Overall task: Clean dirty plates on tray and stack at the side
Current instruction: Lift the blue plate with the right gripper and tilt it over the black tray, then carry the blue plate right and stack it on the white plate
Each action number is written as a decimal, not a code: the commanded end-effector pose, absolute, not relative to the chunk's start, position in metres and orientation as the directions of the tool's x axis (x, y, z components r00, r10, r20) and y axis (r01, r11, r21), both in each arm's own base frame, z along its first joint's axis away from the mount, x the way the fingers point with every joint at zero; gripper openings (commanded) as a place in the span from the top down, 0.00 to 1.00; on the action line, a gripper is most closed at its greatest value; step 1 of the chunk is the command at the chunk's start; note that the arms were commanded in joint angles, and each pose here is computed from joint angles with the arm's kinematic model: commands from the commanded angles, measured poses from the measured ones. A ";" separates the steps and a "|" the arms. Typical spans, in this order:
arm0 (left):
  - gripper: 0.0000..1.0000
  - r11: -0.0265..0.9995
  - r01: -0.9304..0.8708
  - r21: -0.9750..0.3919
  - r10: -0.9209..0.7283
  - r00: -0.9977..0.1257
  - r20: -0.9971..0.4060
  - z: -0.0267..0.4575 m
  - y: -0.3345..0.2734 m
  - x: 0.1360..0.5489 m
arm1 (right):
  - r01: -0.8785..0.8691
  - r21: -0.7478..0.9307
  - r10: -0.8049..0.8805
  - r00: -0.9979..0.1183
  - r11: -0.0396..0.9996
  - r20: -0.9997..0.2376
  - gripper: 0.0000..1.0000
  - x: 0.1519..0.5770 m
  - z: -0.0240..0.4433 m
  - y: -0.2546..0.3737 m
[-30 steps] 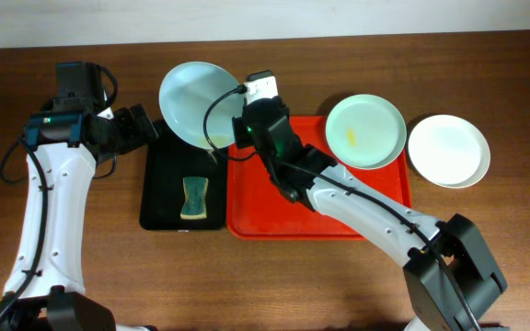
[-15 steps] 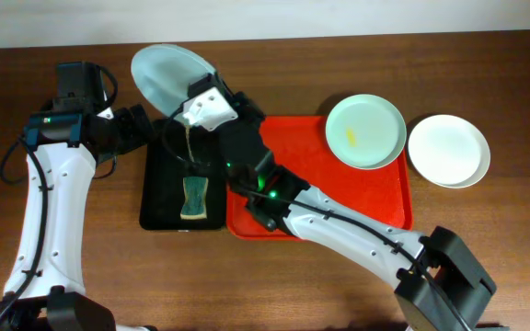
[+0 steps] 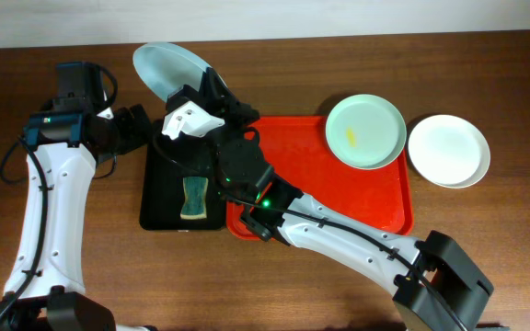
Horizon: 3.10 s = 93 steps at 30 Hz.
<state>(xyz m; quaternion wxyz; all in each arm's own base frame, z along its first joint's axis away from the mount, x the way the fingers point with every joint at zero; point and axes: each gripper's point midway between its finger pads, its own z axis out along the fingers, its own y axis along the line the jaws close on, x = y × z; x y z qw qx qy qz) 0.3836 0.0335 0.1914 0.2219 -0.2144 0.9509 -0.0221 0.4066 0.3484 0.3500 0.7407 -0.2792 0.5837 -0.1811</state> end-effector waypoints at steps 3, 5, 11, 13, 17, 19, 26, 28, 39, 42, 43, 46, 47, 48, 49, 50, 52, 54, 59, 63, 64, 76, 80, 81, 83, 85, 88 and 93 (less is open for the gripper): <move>0.01 0.901 -0.410 -0.141 -0.430 -0.799 -0.421 0.195 0.036 0.385 | -0.034 -0.613 -0.586 0.258 0.789 -0.768 0.96 0.404 0.362 0.347; 0.01 0.901 -0.410 -0.141 -0.430 -0.799 -0.421 0.195 0.036 0.385 | -0.034 -0.614 -0.586 0.257 0.789 -0.768 0.96 0.404 0.361 0.346; 0.01 0.901 -0.410 -0.141 -0.430 -0.799 -0.421 0.195 0.036 0.385 | -0.034 -0.607 -0.581 0.254 0.794 -0.773 0.96 0.405 0.361 0.346; 0.01 0.901 -0.410 -0.141 -0.430 -0.799 -0.421 0.195 0.036 0.385 | -0.021 -0.577 -0.558 0.231 0.816 -0.797 0.96 0.406 0.360 0.341; 0.01 0.901 -0.410 -0.141 -0.430 -0.799 -0.421 0.195 0.036 0.385 | 0.003 -0.523 -0.521 0.095 0.852 -0.848 0.96 0.411 0.335 0.324; 0.01 0.901 -0.410 -0.141 -0.430 -0.799 -0.421 0.195 0.036 0.385 | -0.041 -0.496 -0.495 0.014 0.868 -0.869 0.96 0.413 0.309 0.323; 0.01 0.901 -0.410 -0.141 -0.430 -0.799 -0.421 0.195 0.036 0.385 | -0.056 -0.065 -0.082 -0.402 0.996 -0.912 0.96 0.413 0.202 0.293; 0.01 0.901 -0.410 -0.141 -0.430 -0.799 -0.421 0.195 0.036 0.385 | -0.098 -0.013 -0.054 -0.425 0.995 -0.903 0.96 0.419 0.203 0.291; 0.01 0.901 -0.410 -0.141 -0.430 -0.799 -0.421 0.195 0.036 0.385 | 0.113 0.068 0.108 -0.398 0.991 -0.911 0.96 0.431 0.283 0.153; 0.01 0.901 -0.410 -0.141 -0.430 -0.799 -0.421 0.195 0.036 0.385 | 0.193 0.109 0.189 -0.466 0.975 -0.864 0.96 0.433 0.271 0.100; 0.01 0.901 -0.410 -0.141 -0.430 -0.799 -0.421 0.195 0.036 0.385 | 0.215 0.135 0.228 -0.497 0.967 -0.837 0.96 0.433 0.264 0.081; 0.01 0.901 -0.410 -0.141 -0.430 -0.799 -0.421 0.195 0.036 0.385 | 0.312 0.257 0.397 -0.568 0.915 -0.721 0.96 0.429 0.239 0.026; 0.01 0.901 -0.410 -0.141 -0.430 -0.799 -0.421 0.195 0.036 0.384 | 0.348 0.303 0.458 -0.588 0.887 -0.667 0.96 0.426 0.229 0.005; 0.01 0.901 -0.410 -0.141 -0.430 -0.799 -0.421 0.195 0.036 0.385 | 0.376 0.336 0.503 -0.598 0.864 -0.624 0.96 0.423 0.221 -0.013; 0.01 0.901 -0.410 -0.141 -0.430 -0.799 -0.421 0.195 0.036 0.385 | 0.404 0.362 0.542 -0.603 0.840 -0.586 0.96 0.420 0.213 -0.029; 0.01 0.901 -0.410 -0.141 -0.430 -0.799 -0.421 0.195 0.036 0.384 | 0.435 0.374 0.573 -0.601 0.819 -0.557 0.96 0.416 0.207 -0.044; 0.01 0.901 -0.410 -0.141 -0.430 -0.799 -0.421 0.195 0.036 0.385 | 0.559 0.358 0.660 -0.575 0.748 -0.483 0.96 0.398 0.186 -0.092; 0.01 0.901 -0.410 -0.141 -0.430 -0.799 -0.421 0.195 0.036 0.385 | 0.646 0.331 0.720 -0.546 0.688 -0.429 0.96 0.381 0.170 -0.123; 0.01 0.901 -0.410 -0.141 -0.430 -0.799 -0.421 0.195 0.036 0.385 | 0.801 0.263 0.836 -0.468 0.538 -0.285 0.96 0.342 0.123 -0.180; 0.01 0.901 -0.410 -0.141 -0.430 -0.799 -0.421 0.195 0.036 0.385 | 0.856 0.220 0.881 -0.429 0.467 -0.199 0.96 0.329 0.084 -0.204; 0.01 0.901 -0.410 -0.141 -0.430 -0.799 -0.421 0.195 0.036 0.385 | 0.861 0.215 0.884 -0.427 0.461 -0.189 0.96 0.329 0.078 -0.206; 0.01 0.901 -0.410 -0.141 -0.430 -0.799 -0.421 0.195 0.036 0.385 | 0.810 0.264 0.848 -0.466 0.524 -0.253 0.38 0.359 0.065 -0.215; 0.01 0.901 -0.410 -0.141 -0.430 -0.799 -0.421 0.195 0.036 0.385 | 0.630 0.312 0.703 -0.645 0.712 -0.302 0.25 0.383 0.071 -0.186; 0.01 0.901 -0.410 -0.141 -0.430 -0.799 -0.421 0.195 0.036 0.385 | 0.532 0.317 0.617 -0.712 0.785 -0.334 0.26 0.395 0.073 -0.169; 0.01 0.901 -0.410 -0.141 -0.430 -0.799 -0.421 0.195 0.036 0.385 | 0.428 0.296 0.516 -0.773 0.854 -0.369 0.30 0.406 0.075 -0.149; 0.01 0.901 -0.410 -0.141 -0.430 -0.799 -0.421 0.195 0.036 0.385 | 0.274 0.257 0.362 -0.835 0.927 -0.414 0.37 0.420 0.077 -0.118; 0.01 0.901 -0.410 -0.141 -0.430 -0.799 -0.421 0.195 0.036 0.385 | 0.109 0.189 0.186 -0.871 0.976 -0.454 0.46 0.433 0.078 -0.084; 0.01 0.901 -0.410 -0.141 -0.430 -0.799 -0.421 0.195 0.036 0.385 | 0.094 0.027 0.096 -0.889 0.995 -0.448 0.69 0.437 0.074 -0.074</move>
